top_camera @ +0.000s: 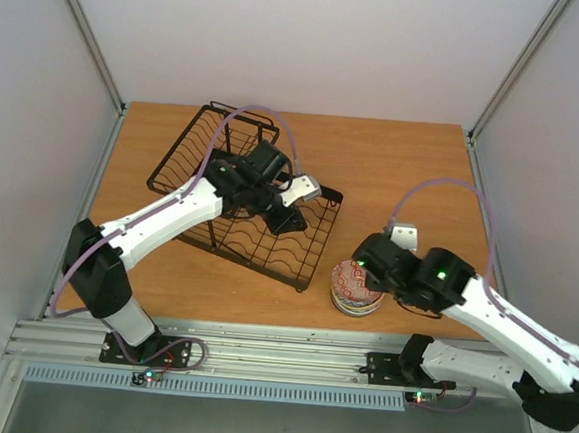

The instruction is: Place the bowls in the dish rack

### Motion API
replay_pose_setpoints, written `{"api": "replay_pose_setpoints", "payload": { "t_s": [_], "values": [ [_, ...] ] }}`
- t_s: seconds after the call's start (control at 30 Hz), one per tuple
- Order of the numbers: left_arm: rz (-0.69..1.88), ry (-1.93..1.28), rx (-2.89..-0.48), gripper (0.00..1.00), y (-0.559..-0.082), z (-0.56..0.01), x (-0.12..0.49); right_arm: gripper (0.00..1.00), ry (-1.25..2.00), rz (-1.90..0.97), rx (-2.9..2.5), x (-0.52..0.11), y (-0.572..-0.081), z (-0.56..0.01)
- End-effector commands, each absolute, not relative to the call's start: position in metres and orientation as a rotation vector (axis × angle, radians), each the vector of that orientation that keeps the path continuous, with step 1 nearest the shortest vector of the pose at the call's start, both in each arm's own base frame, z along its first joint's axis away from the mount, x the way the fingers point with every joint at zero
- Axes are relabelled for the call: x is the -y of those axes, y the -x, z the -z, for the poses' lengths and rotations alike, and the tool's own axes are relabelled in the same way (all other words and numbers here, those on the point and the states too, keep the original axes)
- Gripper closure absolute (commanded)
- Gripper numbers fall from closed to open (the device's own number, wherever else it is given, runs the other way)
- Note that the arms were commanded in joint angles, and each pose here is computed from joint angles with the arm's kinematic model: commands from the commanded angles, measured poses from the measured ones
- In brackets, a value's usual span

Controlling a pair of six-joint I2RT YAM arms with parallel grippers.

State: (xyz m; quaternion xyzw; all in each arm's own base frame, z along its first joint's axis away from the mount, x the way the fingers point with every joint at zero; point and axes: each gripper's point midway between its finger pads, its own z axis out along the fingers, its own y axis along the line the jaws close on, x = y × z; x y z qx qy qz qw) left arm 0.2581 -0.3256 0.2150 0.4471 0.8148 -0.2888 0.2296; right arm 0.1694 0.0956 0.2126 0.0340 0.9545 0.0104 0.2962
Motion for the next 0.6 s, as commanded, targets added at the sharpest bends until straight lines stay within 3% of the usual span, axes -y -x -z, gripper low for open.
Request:
{"api": "replay_pose_setpoints", "payload": {
  "t_s": [0.0,0.17,0.27,0.37,0.57],
  "values": [
    [1.002,-1.271,-2.279,0.77,-0.243,-0.217,0.350,0.40,-0.154,0.185,-2.521,-0.087,-0.167,-0.209],
    [1.049,-1.356,-2.341,0.47,-0.223,-0.211,0.364,0.40,-0.187,0.251,-2.464,-0.085,-0.169,-0.214],
    [1.093,-1.409,-2.351,0.39,-0.206,-0.214,0.374,0.40,-0.229,0.237,-2.420,-0.074,-0.167,-0.223],
    [1.133,-1.493,-2.373,0.40,-0.188,-0.211,0.384,0.40,-0.289,0.213,-2.384,-0.059,-0.162,-0.230],
    [1.007,-1.614,-2.452,0.58,-0.177,-0.175,0.390,0.40,-0.336,0.144,-2.353,-0.043,-0.155,-0.237]
  ]
}}
